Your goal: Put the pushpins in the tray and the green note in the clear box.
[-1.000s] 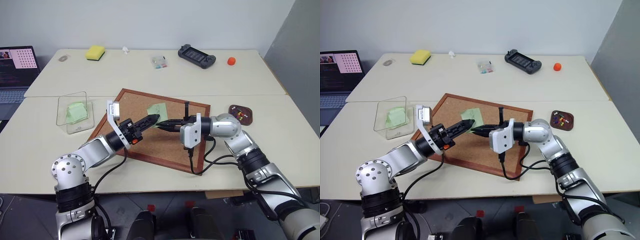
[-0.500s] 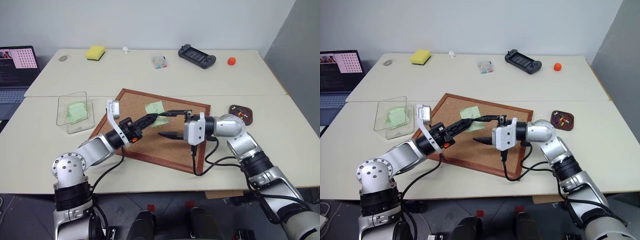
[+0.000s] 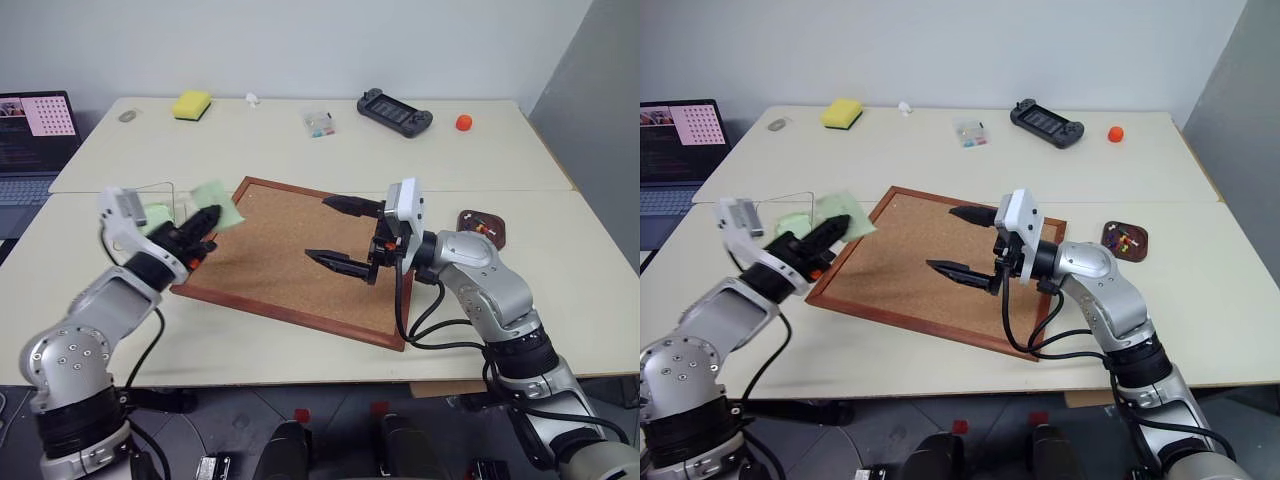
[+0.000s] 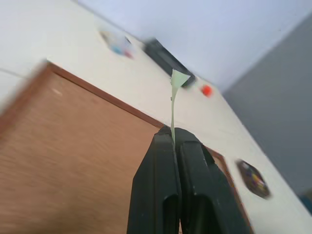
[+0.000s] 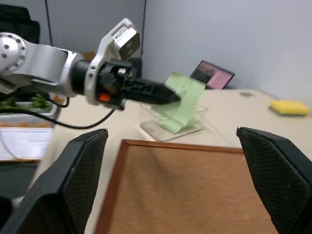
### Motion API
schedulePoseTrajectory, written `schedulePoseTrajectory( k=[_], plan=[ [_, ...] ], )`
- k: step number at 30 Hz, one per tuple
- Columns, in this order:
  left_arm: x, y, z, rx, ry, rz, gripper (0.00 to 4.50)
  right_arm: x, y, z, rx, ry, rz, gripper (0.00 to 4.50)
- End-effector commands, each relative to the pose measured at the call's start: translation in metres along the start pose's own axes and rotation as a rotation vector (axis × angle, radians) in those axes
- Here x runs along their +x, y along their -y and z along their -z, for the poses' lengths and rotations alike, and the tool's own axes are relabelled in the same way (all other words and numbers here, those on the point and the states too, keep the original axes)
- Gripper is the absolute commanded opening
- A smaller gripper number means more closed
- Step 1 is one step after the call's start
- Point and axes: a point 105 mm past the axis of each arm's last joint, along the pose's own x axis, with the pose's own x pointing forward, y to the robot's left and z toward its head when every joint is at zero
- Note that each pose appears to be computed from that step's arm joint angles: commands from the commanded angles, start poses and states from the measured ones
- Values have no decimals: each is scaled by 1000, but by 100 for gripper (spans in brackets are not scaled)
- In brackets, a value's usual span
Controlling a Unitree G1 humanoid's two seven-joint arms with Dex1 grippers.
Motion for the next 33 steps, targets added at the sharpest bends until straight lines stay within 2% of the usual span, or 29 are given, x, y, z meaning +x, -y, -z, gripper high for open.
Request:
schedulePoseTrajectory(
  k=[1, 4, 11, 12, 13, 18, 19, 26, 28, 31, 33],
  plan=[
    [-6, -34, -32, 148, 124, -176, 0, 6, -12, -16, 15, 35, -60, 449],
    [-7, -62, -39, 195, 190, -333, 0, 9, -13, -17, 27, 30, -70, 449],
    [0, -91, -33, 159, 215, -433, 0, 5, -12, -13, 16, 4, -67, 449],
    [2, -94, -34, 152, 221, -438, 40, 4, -11, -13, 12, 0, -64, 450],
    [5, -96, -34, 133, 226, -434, 47, 3, -11, -12, 8, -3, -61, 450],
    [10, -110, -34, 113, 219, -459, 144, 3, -8, -14, -4, -6, -41, 450],
    [11, -110, -34, 114, 219, -458, 174, 2, -7, -14, -5, -6, -38, 450],
    [10, -104, -38, 131, 227, -435, 300, 0, -4, -14, -7, -6, -13, 450],
    [9, -90, -38, 251, 196, -388, 346, -1, -2, -14, -4, -5, 14, 450],
    [5, -55, -23, 486, 99, -270, 409, -9, 7, -10, -10, -21, 125, 450],
    [1, -31, -6, 571, 37, -183, 409, -19, 18, -5, -20, -31, 243, 450]
  ],
)
